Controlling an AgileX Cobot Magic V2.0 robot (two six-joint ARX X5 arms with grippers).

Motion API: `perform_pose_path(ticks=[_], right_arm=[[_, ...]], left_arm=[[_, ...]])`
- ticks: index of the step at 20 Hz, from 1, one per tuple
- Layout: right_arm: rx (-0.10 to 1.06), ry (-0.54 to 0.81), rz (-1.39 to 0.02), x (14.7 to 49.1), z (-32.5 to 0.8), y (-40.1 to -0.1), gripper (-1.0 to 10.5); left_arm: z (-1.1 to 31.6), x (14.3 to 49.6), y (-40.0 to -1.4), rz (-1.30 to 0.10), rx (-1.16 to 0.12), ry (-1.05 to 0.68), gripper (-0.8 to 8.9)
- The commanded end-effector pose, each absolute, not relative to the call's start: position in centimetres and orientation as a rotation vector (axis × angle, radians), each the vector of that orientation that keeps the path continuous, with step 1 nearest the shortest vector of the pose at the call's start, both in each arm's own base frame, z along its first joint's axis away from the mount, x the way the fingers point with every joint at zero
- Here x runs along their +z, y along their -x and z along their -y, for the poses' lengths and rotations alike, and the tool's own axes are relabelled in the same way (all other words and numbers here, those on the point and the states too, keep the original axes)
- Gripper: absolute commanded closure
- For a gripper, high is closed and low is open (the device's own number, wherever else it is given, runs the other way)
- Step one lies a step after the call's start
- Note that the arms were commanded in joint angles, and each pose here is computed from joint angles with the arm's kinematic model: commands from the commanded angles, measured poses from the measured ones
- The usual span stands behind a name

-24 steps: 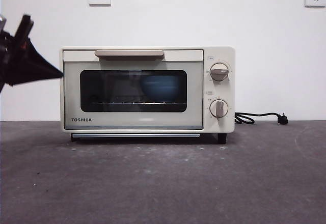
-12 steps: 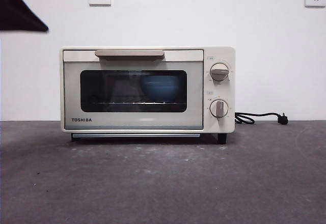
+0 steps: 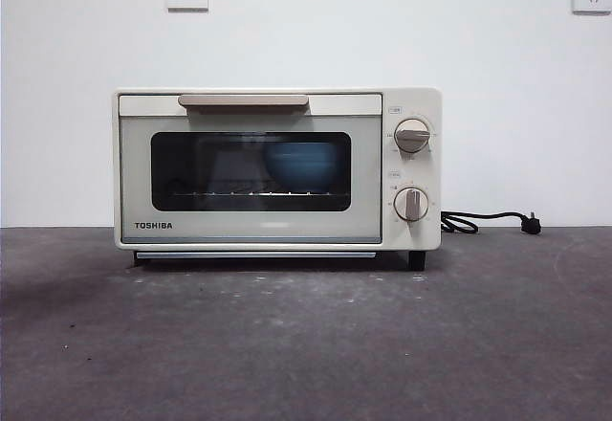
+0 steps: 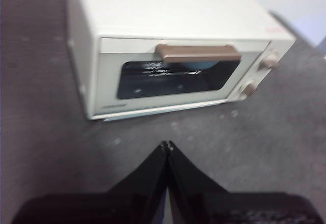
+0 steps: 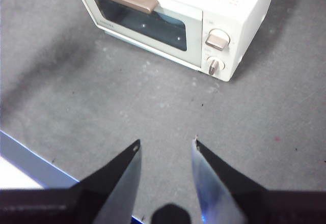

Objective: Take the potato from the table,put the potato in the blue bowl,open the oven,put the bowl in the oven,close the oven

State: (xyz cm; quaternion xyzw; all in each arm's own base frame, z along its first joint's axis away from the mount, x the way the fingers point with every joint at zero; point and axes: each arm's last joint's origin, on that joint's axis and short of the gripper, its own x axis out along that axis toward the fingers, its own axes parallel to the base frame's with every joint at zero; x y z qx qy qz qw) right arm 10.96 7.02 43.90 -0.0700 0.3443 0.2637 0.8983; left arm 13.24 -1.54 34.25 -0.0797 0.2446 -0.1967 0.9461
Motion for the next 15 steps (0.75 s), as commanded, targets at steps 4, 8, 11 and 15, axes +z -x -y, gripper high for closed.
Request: perform_pose_path(ticks=[4, 8, 11, 15], right_arm=[[0.553, 0.167, -0.732, 43.7, -7.3, -11.3, 7.8], [0.552, 0.170, -0.744, 43.6, -7.4, -11.5, 7.9], [0.552, 0.170, -0.744, 43.6, -7.4, -11.5, 7.9], [0.557, 0.187, -0.747, 43.5, -7.3, -11.4, 9.6]], left_arm=[[1.5, 37.3, -10.6, -0.509, -0.391, 0.042, 8.21], [1.5, 38.1, -10.2, -0.494, -0.394, 0.038, 8.21], [1.5, 38.2, -10.2, -0.493, -0.395, 0.038, 8.21], [1.5, 38.2, -10.2, -0.492, -0.399, 0.040, 8.21]])
